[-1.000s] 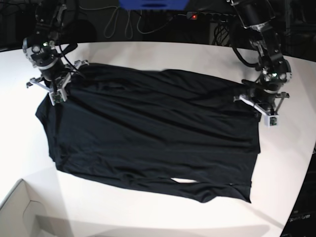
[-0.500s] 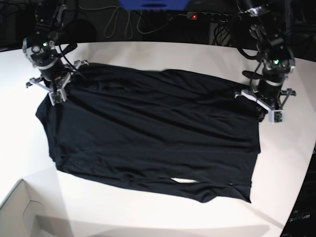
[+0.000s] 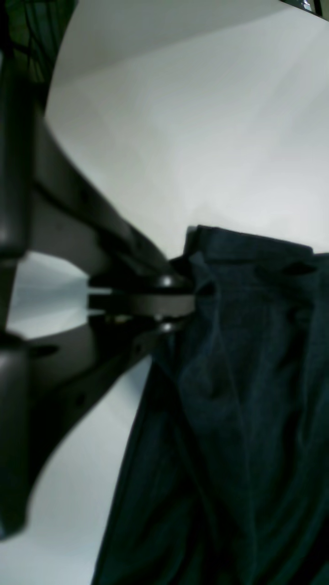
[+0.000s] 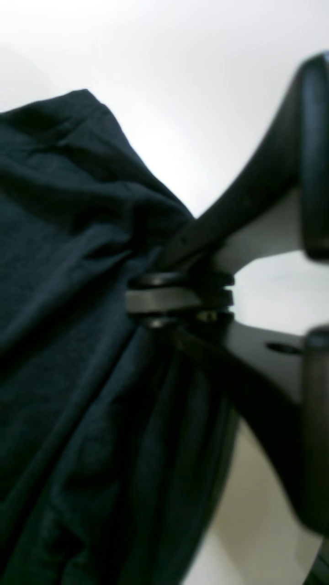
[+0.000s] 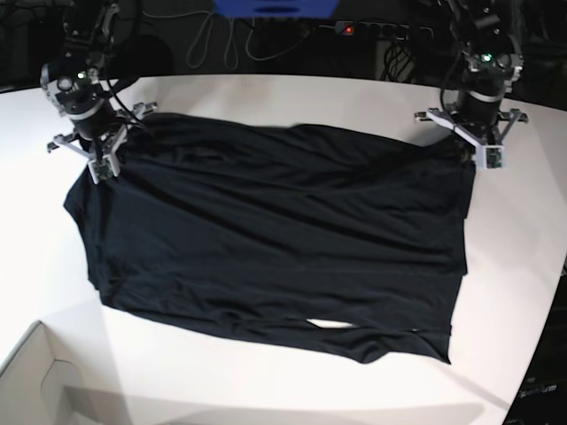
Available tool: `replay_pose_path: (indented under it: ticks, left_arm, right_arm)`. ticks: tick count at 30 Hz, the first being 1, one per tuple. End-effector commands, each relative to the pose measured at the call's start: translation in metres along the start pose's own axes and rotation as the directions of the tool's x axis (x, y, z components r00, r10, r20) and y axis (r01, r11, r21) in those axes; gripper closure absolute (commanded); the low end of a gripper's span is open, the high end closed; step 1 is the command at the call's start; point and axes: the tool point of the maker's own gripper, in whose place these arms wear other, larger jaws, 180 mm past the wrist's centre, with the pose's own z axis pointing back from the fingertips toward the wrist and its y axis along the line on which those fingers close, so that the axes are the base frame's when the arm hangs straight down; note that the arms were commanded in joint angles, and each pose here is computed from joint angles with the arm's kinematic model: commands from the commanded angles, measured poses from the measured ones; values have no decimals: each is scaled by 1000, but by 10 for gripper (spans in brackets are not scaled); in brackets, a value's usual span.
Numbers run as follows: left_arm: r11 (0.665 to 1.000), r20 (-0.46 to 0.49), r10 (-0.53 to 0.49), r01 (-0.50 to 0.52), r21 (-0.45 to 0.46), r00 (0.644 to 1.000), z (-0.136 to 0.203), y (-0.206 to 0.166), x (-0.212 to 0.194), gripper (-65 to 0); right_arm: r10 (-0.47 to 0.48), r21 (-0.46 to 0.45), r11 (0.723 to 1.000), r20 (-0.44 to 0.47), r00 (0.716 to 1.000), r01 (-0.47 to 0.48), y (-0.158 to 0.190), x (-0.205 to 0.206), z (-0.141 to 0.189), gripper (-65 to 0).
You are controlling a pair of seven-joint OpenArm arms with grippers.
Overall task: Layout the t-shirt on the table in an organized manner, then fold the t-shirt properly
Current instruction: 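Pull the grasped corners apart and away from the hem with both grippers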
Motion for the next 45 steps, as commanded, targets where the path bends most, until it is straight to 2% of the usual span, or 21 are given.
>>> replay_pose_path:
  ticks: [1, 6, 10, 17, 24, 30, 38, 45]
  left_arm:
    - [1000, 31, -4, 3, 16, 1000, 5, 6, 7, -1]
    - [999, 17, 13, -13, 29, 1000, 14, 14, -1, -1]
    - [995, 92, 99, -99, -11, 991, 25, 26, 14, -1]
    - [998, 109, 61, -58, -26, 992, 28, 33, 18, -2]
    - [997, 107, 70, -71, 10, 992, 26, 56, 13, -2]
    - [998, 95, 57, -58, 2, 994, 20, 67, 10, -2]
    - [998, 126, 62, -62, 1, 990, 16, 66, 22, -2]
    - [998, 184, 65, -66, -1, 981, 8, 65, 46, -2]
  right_arm:
    - [6, -6, 1000, 32, 999, -6, -3, 7, 3, 0]
    - [11, -1, 1000, 22, 1000, -11, -1, 1, 6, 0]
    - [8, 3, 1000, 12, 1000, -8, -1, -2, 4, 0]
    - [14, 2, 1000, 19, 1000, -14, -6, 2, -3, 0]
    - [-10, 35, 999, -83, 996, 13, -13, -32, -29, 0]
    - [-6, 42, 999, -137, 991, 11, -19, -54, -31, 0]
    - [-41, -55, 998, -125, 991, 34, -50, -68, -6, 0]
    - [-10, -54, 999, -142, 990, 3, -46, -76, 10, 0]
